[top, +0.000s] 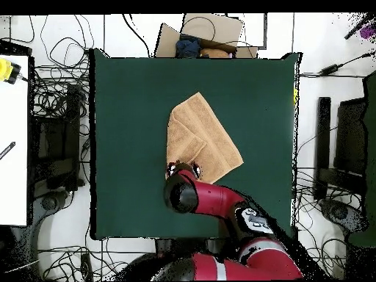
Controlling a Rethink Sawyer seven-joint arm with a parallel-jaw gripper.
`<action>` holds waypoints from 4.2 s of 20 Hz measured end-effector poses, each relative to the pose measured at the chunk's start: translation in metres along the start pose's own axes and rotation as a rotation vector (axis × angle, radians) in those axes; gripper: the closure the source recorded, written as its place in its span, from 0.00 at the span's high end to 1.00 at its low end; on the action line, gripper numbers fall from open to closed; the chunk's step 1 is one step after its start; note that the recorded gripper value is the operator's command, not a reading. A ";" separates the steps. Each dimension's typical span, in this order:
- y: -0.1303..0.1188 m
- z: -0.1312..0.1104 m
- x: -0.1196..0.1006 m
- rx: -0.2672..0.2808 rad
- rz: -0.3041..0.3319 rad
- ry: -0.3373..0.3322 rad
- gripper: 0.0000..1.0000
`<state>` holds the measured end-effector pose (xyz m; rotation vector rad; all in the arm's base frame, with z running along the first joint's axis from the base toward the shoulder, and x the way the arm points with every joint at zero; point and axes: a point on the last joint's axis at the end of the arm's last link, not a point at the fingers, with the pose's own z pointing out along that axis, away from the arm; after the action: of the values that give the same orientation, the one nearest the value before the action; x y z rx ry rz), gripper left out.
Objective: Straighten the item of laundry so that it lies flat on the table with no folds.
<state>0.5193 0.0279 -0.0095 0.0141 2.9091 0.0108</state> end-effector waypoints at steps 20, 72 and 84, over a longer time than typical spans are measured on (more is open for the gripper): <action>-0.023 0.010 -0.022 0.014 0.026 -0.018 1.00; -0.004 0.046 -0.039 0.088 -0.089 0.064 0.00; 0.038 0.004 -0.068 0.115 -0.130 0.031 0.00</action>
<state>0.5872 0.0648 0.0025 -0.1572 2.9317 -0.1794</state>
